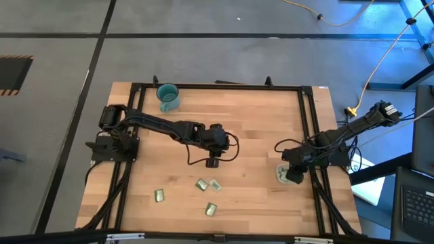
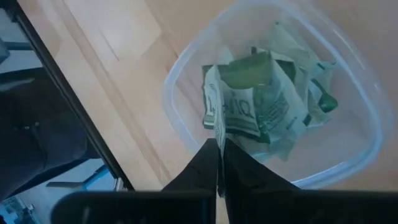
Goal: Pick and place items into bin
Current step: Put the white stevia packet into the transparent bin, then put the green stevia packet into the transparent bin
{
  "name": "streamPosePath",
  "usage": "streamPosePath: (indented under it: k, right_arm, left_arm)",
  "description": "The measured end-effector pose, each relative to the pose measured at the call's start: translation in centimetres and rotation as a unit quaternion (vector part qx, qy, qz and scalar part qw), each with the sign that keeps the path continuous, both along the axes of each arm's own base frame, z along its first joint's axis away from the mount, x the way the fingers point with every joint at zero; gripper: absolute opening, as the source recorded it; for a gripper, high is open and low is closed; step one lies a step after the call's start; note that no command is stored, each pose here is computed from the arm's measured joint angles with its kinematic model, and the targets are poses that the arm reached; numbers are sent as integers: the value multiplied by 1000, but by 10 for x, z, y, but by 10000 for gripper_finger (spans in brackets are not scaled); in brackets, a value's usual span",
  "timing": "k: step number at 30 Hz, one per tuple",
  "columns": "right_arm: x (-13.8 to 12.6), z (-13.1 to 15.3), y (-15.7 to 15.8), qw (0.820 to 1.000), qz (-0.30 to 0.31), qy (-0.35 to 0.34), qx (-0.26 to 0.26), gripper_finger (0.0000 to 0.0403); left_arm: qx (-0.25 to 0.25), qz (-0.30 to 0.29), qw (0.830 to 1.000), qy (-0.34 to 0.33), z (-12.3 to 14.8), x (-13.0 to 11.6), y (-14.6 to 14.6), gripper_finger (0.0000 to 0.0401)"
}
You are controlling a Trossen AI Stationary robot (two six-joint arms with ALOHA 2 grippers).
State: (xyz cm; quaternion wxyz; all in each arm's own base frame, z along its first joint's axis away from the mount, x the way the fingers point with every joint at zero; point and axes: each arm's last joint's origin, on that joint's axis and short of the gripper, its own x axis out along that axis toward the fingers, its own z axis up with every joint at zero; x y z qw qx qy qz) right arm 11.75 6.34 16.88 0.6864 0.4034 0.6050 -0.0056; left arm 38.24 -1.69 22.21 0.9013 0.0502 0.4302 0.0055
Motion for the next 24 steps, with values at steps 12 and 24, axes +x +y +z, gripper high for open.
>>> streamPosePath:
  k: [12, 24]
  right_arm:
    - [0, 3, 0, 1000, 0, 0, -4, 112]
    - [14, 66, -7, 972, -24, -138, -190, 129]
  left_arm:
    - [12, -14, 999, 33, -4, -5, -1, 98]
    - [27, -99, 987, 123, -12, -23, -35, 97]
